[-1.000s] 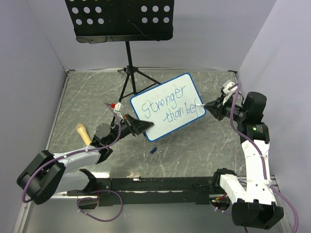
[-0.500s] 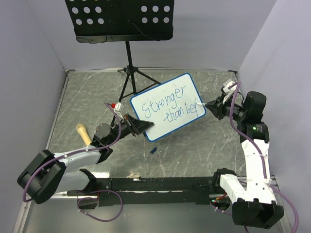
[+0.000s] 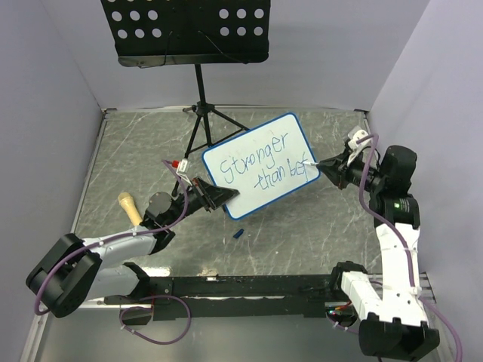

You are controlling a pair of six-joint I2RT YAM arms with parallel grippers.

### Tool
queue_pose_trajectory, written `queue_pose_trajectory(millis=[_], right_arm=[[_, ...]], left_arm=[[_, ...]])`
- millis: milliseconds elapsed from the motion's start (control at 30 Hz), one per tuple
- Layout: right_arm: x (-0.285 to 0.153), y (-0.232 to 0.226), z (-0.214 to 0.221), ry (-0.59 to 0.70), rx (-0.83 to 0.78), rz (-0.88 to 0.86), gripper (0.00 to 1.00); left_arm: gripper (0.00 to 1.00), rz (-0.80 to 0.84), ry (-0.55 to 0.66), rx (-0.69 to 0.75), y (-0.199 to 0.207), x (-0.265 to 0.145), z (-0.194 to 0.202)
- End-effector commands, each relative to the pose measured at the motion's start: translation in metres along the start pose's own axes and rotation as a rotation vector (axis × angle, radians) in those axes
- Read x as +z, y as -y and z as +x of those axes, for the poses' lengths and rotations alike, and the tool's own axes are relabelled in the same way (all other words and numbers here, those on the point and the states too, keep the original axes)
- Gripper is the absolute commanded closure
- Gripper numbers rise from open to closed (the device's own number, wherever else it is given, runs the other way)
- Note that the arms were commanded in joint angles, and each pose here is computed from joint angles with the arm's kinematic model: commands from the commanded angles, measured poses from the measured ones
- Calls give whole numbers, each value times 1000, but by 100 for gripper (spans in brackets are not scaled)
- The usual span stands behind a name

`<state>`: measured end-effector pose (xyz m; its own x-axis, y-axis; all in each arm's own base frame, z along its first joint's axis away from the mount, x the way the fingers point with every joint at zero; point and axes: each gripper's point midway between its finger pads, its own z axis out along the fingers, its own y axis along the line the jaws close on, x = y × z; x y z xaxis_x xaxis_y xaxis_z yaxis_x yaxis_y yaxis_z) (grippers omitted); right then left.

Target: Write a sentence on the whiteboard

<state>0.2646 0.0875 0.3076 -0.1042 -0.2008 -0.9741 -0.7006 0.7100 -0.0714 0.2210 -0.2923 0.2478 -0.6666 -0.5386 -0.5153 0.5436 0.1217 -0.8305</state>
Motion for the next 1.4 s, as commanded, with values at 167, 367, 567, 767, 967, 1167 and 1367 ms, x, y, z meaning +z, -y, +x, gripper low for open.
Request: queue_pose_trajectory(millis=[167,367,567,767,967,1167,1367], right_arm=[[-7,0,-1,-9,-54,20,100],[-5,7,1,-23,-51,47,100],[-5,13,3,-33,-56,69,100],[-5,9,8,-44,-49,50,100],[-5,12,10,-51,-50,61,100],[-6,14,6,-48,-50,78,100],[-6,11,6,-47,-47,65,100]], left_arm=[[99,155,108,67,47,-1,-29],[99,163,105,69,49,-1,-29],[99,167,102,71,50,-1,-29],[99,169,103,70,51,-1,-29],[99,168,104,70,50,-2,-28],[99,169,105,70,51,-2,-29],[99,168,108,72,52,-3,-29]])
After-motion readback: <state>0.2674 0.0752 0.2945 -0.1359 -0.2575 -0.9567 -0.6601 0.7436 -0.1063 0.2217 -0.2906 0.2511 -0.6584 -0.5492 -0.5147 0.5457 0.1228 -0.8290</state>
